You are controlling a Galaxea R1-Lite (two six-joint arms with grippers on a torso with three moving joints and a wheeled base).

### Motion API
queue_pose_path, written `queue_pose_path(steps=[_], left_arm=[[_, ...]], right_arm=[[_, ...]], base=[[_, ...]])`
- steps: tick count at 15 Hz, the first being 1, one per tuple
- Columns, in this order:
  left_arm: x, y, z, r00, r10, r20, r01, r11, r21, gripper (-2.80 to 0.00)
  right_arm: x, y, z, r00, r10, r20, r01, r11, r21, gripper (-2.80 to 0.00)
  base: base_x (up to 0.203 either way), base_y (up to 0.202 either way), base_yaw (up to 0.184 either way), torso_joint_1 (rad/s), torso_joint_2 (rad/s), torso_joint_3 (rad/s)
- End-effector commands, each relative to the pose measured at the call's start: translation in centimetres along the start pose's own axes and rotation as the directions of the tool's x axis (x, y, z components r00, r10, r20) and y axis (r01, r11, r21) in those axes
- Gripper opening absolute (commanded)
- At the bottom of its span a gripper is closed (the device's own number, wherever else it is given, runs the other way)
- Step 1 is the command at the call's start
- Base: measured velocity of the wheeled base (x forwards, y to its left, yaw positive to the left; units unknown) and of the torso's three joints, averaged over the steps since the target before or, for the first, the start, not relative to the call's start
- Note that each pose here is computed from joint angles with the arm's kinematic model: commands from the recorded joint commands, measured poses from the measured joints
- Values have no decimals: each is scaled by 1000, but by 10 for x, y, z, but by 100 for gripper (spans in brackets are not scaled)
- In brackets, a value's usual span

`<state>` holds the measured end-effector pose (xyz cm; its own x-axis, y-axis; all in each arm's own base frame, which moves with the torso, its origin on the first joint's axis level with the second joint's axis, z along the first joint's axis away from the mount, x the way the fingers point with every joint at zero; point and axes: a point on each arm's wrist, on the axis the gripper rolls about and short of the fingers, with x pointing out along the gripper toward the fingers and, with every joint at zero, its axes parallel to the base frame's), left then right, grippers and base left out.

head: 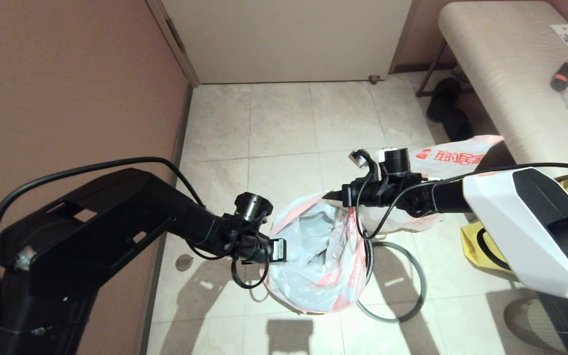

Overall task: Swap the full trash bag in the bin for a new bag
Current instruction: Put the new garbage bag on the trash can

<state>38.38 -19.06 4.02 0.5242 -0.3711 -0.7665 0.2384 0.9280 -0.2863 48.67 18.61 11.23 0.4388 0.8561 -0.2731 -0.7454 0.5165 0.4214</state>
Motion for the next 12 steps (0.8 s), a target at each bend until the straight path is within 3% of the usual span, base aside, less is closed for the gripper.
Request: queue_pose_path(steps=[1,3,5,7,9,11,12], left_arm=[[-6,-5,0,999,-17,38,16,1000,11,-280],[-11,-6,-1,995,-46,88,44,999,24,-280],[-11,-6,-5,994,-80,80,78,996,34,-280],[-6,-3,-7,995,-76,66,73,996,41,-280],[-3,0,-8,995,-77,60,75,997,37,-280],[-2,4,-3,994,-78,78,76,997,18,-280],[-1,9,6,990,-74,119,78,997,-29,-280]], right_arm=[[1,0,-1,1000,3,-5,-3,1000,-10,-280],[1,-1,-2,1000,-1,-1,1,1000,-11,-280],[9,-13,-12,1000,-26,2,26,1000,-8,-280],[14,-19,-13,995,-83,61,86,995,-41,-280],[15,-27,-19,994,-98,55,100,994,-31,-280],[18,-32,-27,994,-109,19,109,993,-41,-280],[18,-35,-32,993,-117,-8,116,992,-52,-280]], base=[[0,0,0,0,0,0],[0,0,0,0,0,0],[0,0,0,0,0,0],[0,0,0,0,0,0],[0,0,0,0,0,0],[0,0,0,0,0,0],[0,0,0,0,0,0]])
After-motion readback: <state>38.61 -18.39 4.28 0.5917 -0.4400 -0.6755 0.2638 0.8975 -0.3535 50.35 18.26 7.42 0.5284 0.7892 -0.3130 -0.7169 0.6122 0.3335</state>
